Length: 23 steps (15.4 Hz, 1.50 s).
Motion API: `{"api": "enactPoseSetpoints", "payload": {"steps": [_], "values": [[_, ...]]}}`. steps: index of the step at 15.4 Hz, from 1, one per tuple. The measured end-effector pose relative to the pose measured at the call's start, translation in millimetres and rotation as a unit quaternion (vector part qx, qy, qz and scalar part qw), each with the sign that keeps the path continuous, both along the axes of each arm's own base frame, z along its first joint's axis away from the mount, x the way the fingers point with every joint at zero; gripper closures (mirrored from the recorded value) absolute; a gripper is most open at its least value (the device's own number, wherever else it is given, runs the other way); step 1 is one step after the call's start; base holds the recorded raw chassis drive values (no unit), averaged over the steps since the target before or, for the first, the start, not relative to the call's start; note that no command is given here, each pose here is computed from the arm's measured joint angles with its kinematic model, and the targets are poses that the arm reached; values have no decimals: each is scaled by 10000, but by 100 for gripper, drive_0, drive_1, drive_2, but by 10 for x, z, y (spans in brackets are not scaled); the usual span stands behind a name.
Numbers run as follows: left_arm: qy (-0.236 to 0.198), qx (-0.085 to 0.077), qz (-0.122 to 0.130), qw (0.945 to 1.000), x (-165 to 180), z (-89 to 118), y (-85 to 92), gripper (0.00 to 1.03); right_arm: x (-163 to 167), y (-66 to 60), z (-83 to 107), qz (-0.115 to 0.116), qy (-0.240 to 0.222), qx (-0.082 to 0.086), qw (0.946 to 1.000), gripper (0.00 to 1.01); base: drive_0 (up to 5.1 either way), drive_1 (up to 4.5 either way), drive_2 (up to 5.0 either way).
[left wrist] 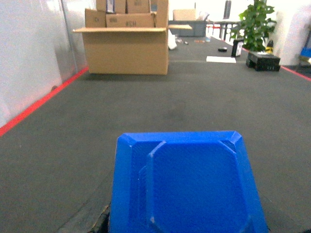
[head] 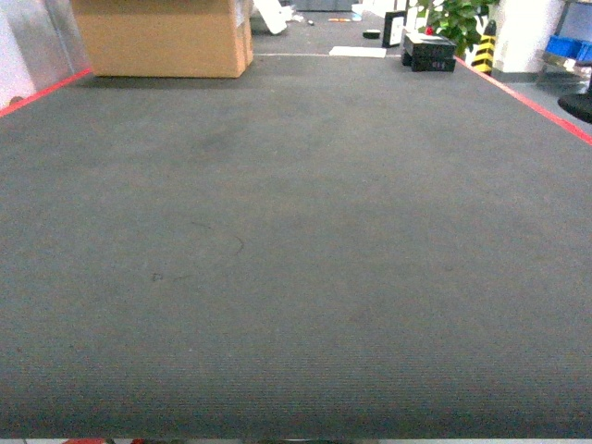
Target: Sort blue parts and orange caps into right shelf containers
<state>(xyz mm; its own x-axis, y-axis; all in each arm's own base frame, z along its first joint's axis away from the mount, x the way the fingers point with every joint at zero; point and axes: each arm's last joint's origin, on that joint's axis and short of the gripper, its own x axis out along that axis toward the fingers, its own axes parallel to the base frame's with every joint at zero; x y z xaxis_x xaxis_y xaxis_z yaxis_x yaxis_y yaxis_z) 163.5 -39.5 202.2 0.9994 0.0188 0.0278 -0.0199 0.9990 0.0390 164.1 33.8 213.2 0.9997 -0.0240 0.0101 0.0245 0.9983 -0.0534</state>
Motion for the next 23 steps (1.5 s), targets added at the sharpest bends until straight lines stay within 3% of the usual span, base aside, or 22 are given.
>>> {"api": "enactPoseSetpoints", "payload": {"steps": [1, 6, 7, 8, 9, 10, 23], "values": [[292, -93, -99, 9995, -125, -184, 129, 59, -130, -117, -168, 95, 120, 167, 9997, 56, 0, 0, 0], [239, -155, -77, 9996, -300, -272, 278, 59, -307, -256, -319, 166, 120, 194, 9996, 56, 0, 0, 0], [197, -161, -193, 9995, -330, -269, 327, 59, -338, -337, -345, 80, 111, 199, 9997, 56, 0, 0, 0], [169, -165, -75, 9997, -349, -271, 387, 59, -356, -352, -351, 13, 98, 214, 9997, 56, 0, 0, 0], [18, -177, 12, 9998, -369, -311, 408, 59, -382, -345, -358, 81, 71, 216, 9997, 56, 0, 0, 0], [174, -177, -77, 9997, -387, -346, 399, 59, -402, -338, -375, 124, 93, 216, 9996, 56, 0, 0, 0], [98, -178, -101, 9997, -555, -332, 394, 59, -563, -338, -432, 123, -5, 228, 9997, 56, 0, 0, 0]]}}
